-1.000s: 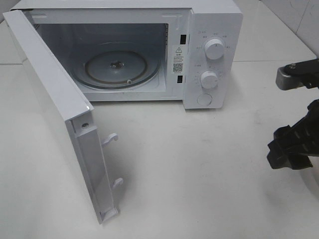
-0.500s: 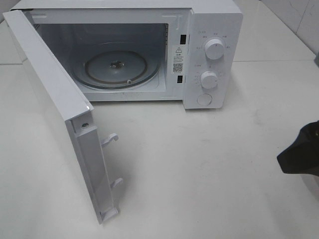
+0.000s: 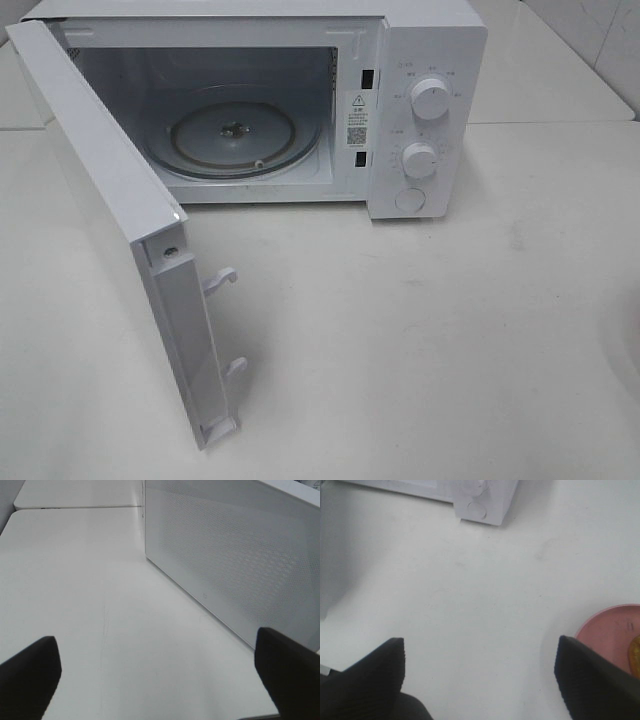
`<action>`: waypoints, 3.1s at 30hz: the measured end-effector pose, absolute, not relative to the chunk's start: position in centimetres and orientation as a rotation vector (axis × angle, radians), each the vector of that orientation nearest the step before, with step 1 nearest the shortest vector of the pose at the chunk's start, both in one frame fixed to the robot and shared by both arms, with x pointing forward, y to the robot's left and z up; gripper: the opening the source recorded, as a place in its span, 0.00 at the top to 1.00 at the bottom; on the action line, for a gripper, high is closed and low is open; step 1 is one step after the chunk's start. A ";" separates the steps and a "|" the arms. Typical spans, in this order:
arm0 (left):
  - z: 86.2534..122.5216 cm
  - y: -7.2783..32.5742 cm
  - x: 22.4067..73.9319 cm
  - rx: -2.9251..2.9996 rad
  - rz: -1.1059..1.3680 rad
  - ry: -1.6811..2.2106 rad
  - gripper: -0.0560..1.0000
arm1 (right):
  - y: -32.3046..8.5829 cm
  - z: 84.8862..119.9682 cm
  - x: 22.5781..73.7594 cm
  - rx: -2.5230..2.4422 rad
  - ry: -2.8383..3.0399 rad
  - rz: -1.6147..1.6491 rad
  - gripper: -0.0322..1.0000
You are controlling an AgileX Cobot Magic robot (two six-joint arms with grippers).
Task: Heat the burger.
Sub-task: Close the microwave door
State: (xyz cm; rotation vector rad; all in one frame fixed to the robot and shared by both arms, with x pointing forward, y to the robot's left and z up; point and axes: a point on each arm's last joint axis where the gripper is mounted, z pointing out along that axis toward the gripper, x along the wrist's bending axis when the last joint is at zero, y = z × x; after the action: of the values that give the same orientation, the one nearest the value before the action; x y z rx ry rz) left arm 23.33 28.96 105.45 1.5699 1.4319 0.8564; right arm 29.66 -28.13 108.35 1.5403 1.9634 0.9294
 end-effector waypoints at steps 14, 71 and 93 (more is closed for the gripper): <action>105.5 29.0 23.3 1.570 0.856 1.432 0.01 | -30.2 105.8 25.1 1.636 1.710 0.941 0.23; 105.4 29.0 23.3 1.571 0.859 1.433 0.01 | -30.5 104.8 23.0 1.612 1.608 0.966 0.23; 107.7 29.2 29.6 1.562 0.841 1.493 0.52 | -30.5 104.8 23.0 1.612 1.608 0.966 0.23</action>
State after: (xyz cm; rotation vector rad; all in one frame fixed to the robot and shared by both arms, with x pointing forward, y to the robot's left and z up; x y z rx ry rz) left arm 29.57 29.21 107.69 1.5616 1.4926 0.8405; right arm 22.97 -30.48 104.80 1.6122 1.6076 0.9662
